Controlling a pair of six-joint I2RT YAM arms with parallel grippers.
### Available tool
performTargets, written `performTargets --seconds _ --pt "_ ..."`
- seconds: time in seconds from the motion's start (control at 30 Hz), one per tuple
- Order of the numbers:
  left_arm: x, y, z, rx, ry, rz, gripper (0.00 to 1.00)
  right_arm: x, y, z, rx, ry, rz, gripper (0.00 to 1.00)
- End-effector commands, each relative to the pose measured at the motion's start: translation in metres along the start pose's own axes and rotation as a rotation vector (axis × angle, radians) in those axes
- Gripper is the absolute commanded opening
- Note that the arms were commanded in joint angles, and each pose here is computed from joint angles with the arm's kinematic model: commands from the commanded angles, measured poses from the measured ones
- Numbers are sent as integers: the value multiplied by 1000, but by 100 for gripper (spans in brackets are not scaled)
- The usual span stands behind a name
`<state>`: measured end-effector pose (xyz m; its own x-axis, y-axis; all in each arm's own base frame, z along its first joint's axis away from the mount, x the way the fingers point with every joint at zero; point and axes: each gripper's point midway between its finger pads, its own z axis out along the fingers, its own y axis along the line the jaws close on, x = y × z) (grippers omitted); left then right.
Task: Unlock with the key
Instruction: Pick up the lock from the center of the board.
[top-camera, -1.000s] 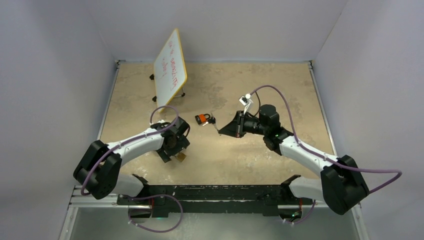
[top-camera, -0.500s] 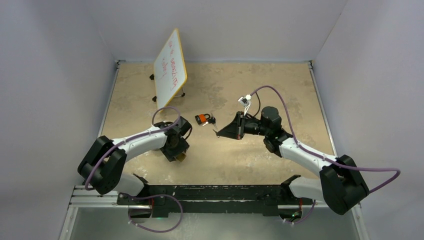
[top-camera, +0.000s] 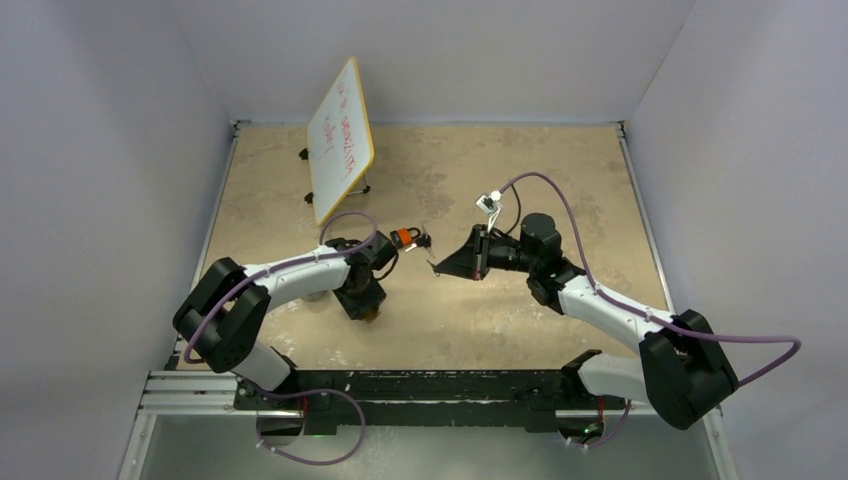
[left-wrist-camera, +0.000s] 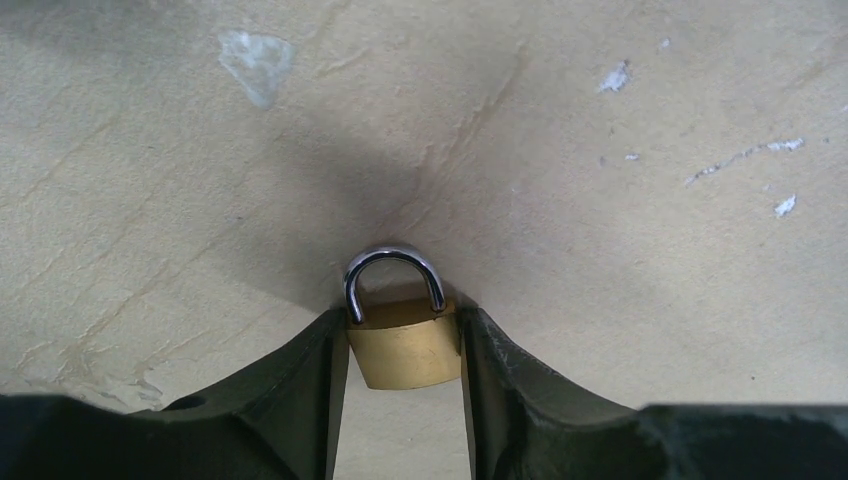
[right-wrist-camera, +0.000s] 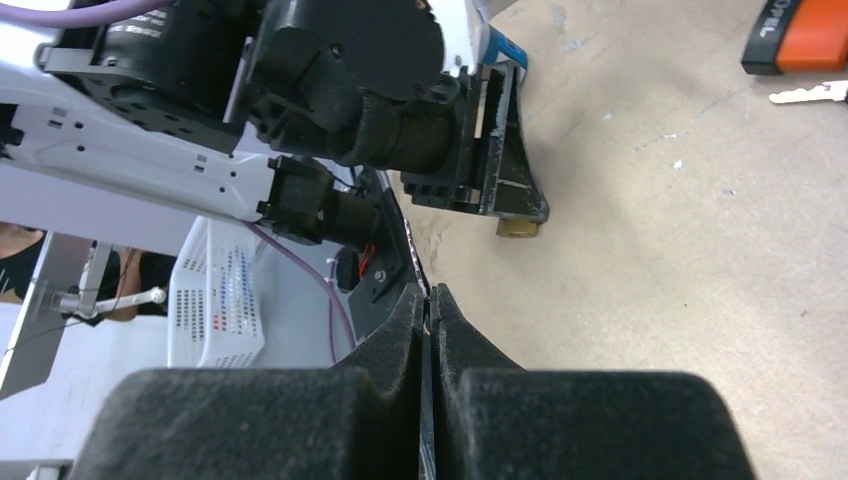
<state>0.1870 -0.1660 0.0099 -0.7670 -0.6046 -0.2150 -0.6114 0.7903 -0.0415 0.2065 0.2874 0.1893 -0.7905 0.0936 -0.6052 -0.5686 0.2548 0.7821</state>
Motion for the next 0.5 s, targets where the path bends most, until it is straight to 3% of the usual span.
performTargets --seconds 0.0,0.07,0.23,0.47 --pt "8 -26 -6 94 63 90 18 3 -9 -4 61 -8 -18 0" --pt "9 -50 -19 193 106 147 15 9 -18 -6 104 18 -4 0" --pt "12 -96 -57 385 213 246 4 43 -40 -15 195 247 4 0" --pt "12 -132 -90 567 305 162 2 62 -22 -17 110 322 125 0"
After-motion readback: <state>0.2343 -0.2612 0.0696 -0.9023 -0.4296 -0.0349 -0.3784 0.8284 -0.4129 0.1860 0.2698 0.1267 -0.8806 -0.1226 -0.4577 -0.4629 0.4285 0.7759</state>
